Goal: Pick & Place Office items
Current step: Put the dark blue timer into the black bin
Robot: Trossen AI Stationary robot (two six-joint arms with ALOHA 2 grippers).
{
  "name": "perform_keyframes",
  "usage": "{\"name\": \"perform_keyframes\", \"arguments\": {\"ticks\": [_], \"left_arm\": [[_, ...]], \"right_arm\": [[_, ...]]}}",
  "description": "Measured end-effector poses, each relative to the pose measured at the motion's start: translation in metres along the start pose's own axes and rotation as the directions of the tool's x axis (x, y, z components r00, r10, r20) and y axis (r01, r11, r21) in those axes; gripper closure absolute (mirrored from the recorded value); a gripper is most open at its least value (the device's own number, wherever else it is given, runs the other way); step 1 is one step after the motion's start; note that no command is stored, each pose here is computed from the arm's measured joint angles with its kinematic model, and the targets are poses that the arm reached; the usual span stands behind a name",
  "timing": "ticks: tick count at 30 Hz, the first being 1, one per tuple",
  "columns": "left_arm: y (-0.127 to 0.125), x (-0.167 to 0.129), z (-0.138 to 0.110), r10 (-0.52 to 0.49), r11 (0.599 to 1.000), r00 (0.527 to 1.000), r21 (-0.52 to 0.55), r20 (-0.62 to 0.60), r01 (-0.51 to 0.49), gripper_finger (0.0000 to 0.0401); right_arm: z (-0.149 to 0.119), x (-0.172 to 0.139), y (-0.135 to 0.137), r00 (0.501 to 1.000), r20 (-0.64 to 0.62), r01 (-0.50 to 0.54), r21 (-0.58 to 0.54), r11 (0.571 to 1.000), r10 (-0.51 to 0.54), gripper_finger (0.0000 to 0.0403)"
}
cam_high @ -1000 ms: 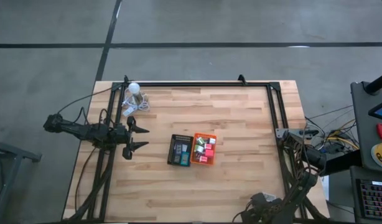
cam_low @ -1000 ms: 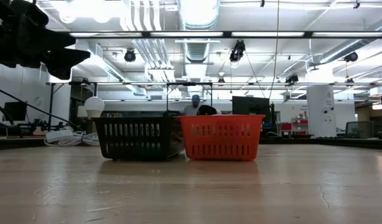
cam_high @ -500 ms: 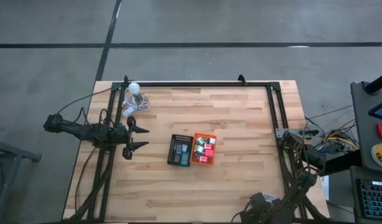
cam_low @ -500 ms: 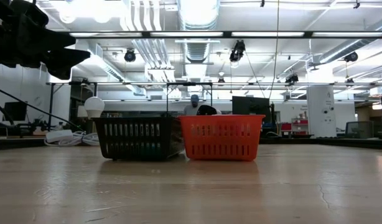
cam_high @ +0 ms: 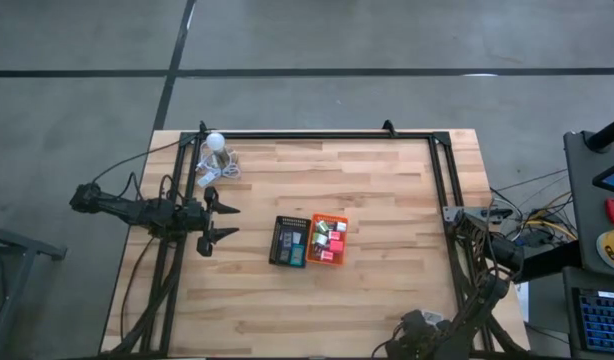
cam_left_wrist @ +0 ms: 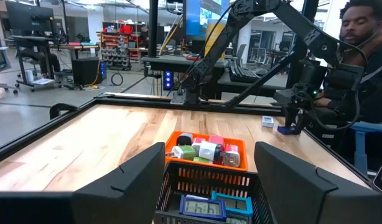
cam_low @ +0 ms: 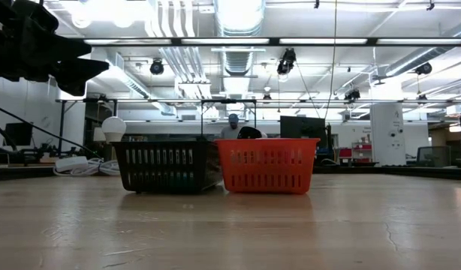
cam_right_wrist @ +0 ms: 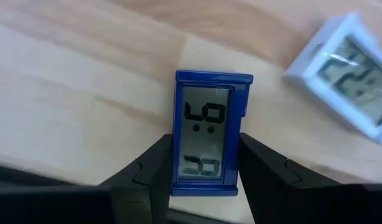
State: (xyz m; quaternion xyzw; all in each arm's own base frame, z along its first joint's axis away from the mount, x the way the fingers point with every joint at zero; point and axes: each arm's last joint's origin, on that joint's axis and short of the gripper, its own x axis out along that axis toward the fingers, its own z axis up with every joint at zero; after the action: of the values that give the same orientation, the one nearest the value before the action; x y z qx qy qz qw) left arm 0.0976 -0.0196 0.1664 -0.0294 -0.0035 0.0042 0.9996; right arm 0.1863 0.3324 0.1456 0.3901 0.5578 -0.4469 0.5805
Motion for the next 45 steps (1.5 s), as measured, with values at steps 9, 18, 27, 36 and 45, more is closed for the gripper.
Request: {"name": "perform_keyframes", "arguments": {"ticks": [9, 18, 27, 36, 45], "left_arm": [[0.000, 0.000, 0.000, 0.000, 1.000, 1.000, 0.000, 0.000, 0.000, 0.0148], [0.000, 0.000, 0.000, 0.000, 1.000, 1.000, 0.000, 0.000, 0.000, 0.0149], [0.000, 0.000, 0.000, 0.000, 1.000, 1.000, 0.000, 0.000, 0.000, 0.0149], [0.000, 0.000, 0.000, 0.000, 1.000, 1.000, 0.000, 0.000, 0.000, 0.0149], [0.000, 0.000, 0.000, 0.000, 1.000, 1.000, 0.000, 0.000, 0.000, 0.0149]], "right_arm": [[0.008, -0.020, 0.004, 0.997, -0.050, -0.057, 0.008, 0.998, 0.058, 0.0253], [0.040, -0.036, 0.024, 0.992, -0.024, -0.129, -0.087, 0.988, 0.128, 0.0248], [0.101, -0.048, 0.057, 0.962, 0.132, -0.199, -0.266, 0.943, 0.240, 0.0248], [0.181, -0.058, 0.087, 0.936, 0.193, -0.185, -0.440, 0.879, 0.293, 0.0248], [0.249, -0.068, 0.113, 0.858, 0.245, -0.239, -0.587, 0.773, 0.451, 0.0250]]}}
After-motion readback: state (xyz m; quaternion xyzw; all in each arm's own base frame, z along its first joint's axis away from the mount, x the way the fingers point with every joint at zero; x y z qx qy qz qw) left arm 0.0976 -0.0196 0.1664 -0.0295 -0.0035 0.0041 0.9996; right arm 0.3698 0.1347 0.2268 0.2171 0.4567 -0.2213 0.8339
